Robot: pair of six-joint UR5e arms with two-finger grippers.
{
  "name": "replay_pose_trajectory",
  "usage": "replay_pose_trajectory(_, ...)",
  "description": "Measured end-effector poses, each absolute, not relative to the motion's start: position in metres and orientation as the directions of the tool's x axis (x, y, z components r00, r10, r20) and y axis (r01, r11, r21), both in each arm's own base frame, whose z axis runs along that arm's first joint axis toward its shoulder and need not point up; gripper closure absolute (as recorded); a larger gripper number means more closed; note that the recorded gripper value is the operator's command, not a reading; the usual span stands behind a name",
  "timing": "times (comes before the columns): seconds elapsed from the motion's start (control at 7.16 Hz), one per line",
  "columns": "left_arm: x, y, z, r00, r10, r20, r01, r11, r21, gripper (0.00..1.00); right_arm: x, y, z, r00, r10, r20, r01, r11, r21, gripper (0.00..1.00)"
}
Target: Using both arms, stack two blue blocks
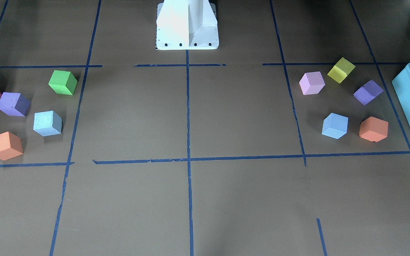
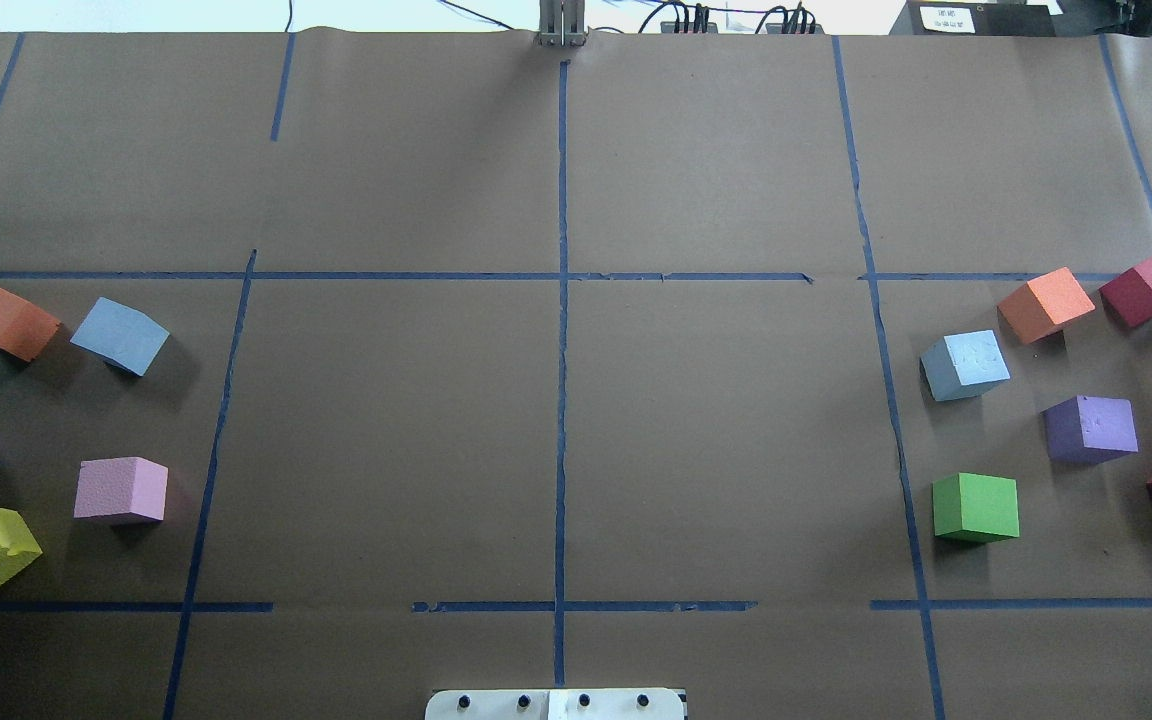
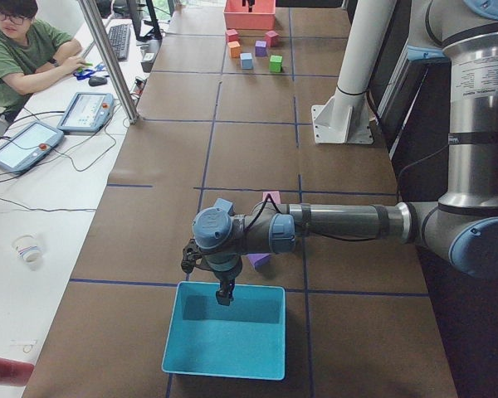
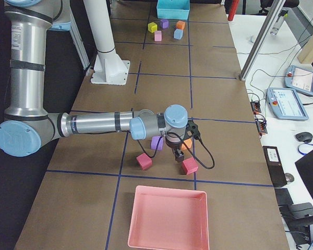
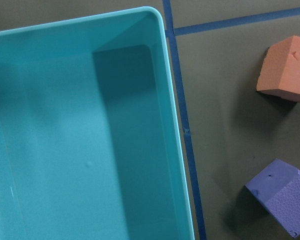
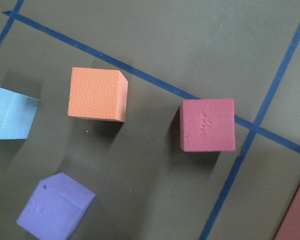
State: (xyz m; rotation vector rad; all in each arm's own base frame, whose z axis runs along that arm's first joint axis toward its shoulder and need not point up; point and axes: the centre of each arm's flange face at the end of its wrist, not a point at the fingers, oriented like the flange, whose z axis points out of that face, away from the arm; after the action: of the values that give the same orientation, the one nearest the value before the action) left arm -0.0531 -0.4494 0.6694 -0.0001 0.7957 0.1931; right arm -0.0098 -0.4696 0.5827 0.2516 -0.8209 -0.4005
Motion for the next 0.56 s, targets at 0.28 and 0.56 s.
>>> replay_pose_trajectory(0.28, -0.053, -0.449, 0.669, 0.683, 0.172, -0.71, -0.172, 0.982, 0.072, 0.0, -0.057, -0.488, 0.545, 0.614, -0.361, 0.702, 0.19, 0.931, 0.313, 0.0)
replay_pose_trajectory(0.56, -0.053, -0.449, 0.67, 0.683, 0.171, -0.71, -0.172, 0.983, 0.071, 0.0, -0.107, -0.5, 0.492, 0.619, -0.263, 0.74, 0.115, 0.963, 0.246, 0.0)
